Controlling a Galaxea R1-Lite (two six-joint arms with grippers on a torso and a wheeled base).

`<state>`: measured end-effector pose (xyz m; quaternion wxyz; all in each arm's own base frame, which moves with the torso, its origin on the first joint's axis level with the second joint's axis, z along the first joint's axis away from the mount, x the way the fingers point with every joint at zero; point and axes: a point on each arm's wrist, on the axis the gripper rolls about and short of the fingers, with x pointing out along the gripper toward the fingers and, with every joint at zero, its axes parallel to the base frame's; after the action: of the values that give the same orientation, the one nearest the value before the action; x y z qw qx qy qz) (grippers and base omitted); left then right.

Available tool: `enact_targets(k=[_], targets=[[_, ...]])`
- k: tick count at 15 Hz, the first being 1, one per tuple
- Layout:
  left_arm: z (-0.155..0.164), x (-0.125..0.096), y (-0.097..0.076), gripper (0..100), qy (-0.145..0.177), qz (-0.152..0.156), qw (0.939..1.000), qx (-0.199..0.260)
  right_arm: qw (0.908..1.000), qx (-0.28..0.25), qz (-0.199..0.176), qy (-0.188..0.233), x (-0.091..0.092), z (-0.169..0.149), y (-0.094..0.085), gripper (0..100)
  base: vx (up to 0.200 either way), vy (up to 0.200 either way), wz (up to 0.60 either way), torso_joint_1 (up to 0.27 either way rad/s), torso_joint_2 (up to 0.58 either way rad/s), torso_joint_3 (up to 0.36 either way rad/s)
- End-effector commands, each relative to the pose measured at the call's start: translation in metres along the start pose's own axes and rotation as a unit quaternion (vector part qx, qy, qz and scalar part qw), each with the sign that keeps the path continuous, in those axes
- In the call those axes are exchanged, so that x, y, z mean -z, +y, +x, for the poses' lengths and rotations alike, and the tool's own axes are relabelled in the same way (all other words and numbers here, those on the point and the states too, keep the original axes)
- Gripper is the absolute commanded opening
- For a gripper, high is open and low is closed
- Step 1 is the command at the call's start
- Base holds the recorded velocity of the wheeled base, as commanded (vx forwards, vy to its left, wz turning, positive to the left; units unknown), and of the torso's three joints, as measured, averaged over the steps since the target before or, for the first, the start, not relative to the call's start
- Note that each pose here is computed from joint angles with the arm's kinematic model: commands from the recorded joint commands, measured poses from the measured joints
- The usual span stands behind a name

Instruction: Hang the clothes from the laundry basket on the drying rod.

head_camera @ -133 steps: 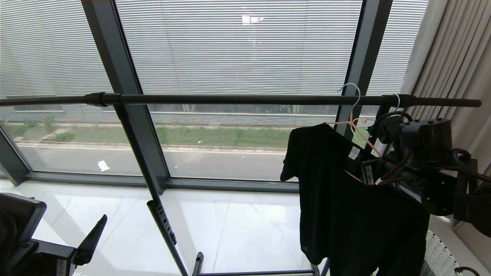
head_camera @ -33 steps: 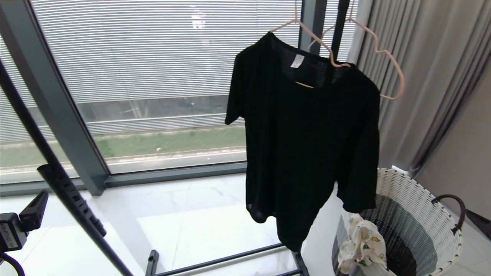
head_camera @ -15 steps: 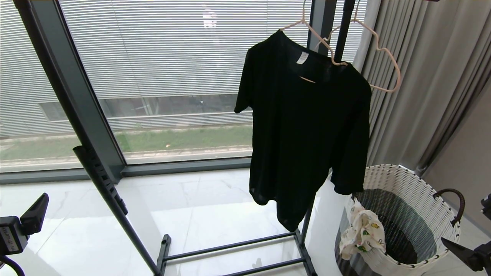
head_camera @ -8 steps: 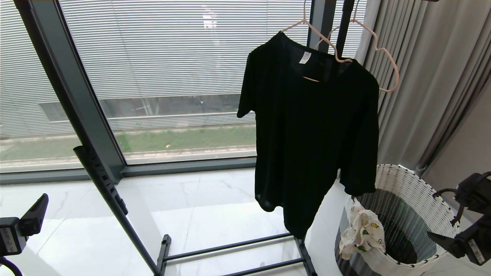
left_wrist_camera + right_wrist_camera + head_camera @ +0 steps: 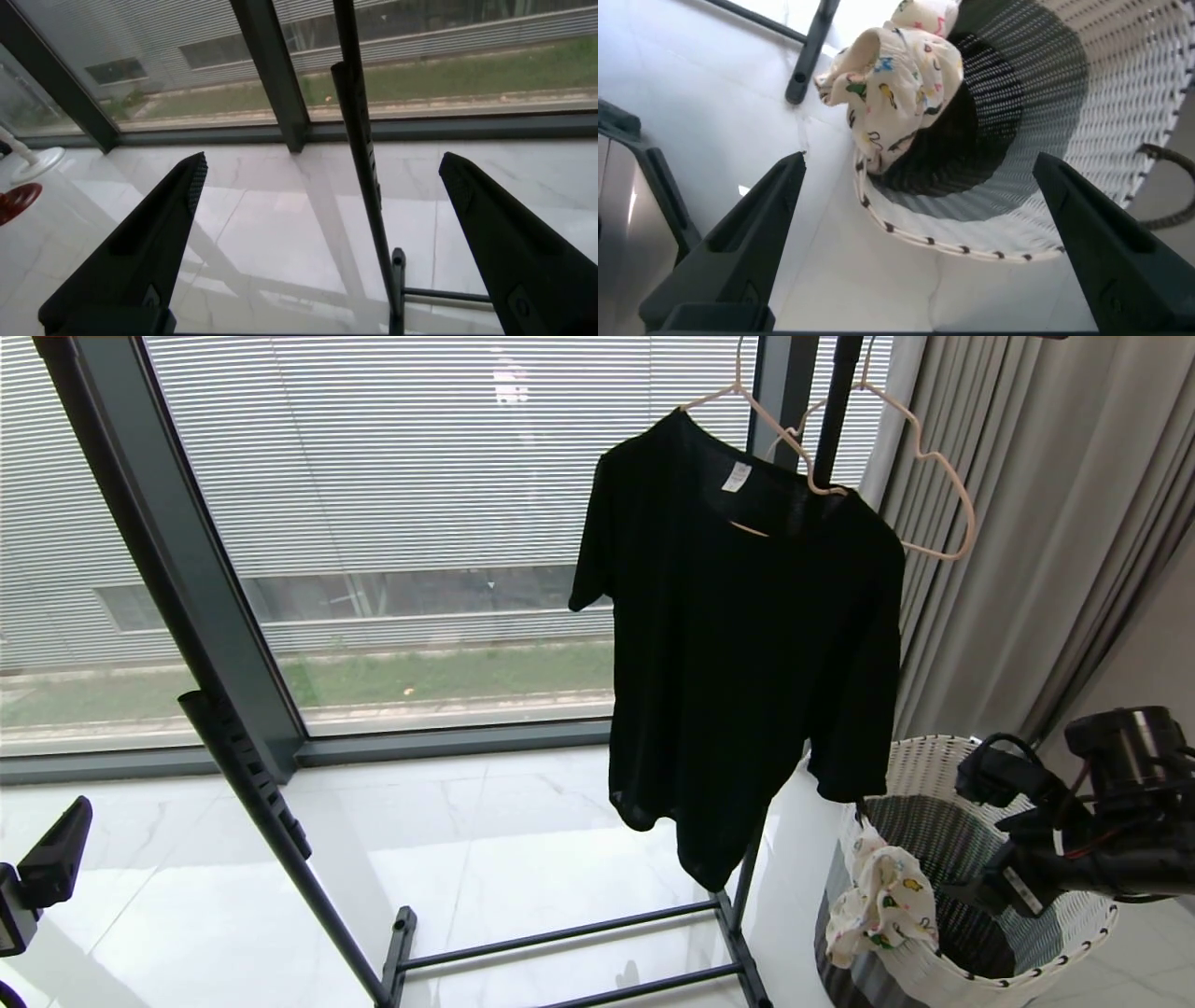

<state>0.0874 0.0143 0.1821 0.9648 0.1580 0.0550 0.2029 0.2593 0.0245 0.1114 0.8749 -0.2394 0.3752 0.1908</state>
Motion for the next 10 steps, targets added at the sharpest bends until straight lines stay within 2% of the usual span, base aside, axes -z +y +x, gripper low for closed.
enact_targets(k=[1,4,6,10], targets=[[-0.004,0.008,-0.001,100,0.007,0.003,1.0000,0.002,0.9996,-0.019,-0.003,0.019,-0.002,0.045,-0.002,100,0.000,0.000,0.00,0.000,0.00,0.000],[-0.002,0.009,-0.003,100,0.012,0.007,0.9999,0.006,0.9997,-0.016,-0.004,0.016,-0.003,0.068,-0.004,100,0.000,0.000,0.00,0.000,0.00,0.000],[-0.001,0.002,-0.001,100,0.001,0.004,1.0000,0.003,0.9997,-0.014,-0.003,0.019,-0.002,0.084,-0.006,100,0.000,0.000,0.00,0.000,0.00,0.000],[0.003,0.001,-0.002,100,0.007,0.008,0.9999,0.004,0.9994,0.031,-0.006,0.013,-0.007,0.115,-0.014,100,0.000,0.000,0.00,0.000,0.00,0.000]])
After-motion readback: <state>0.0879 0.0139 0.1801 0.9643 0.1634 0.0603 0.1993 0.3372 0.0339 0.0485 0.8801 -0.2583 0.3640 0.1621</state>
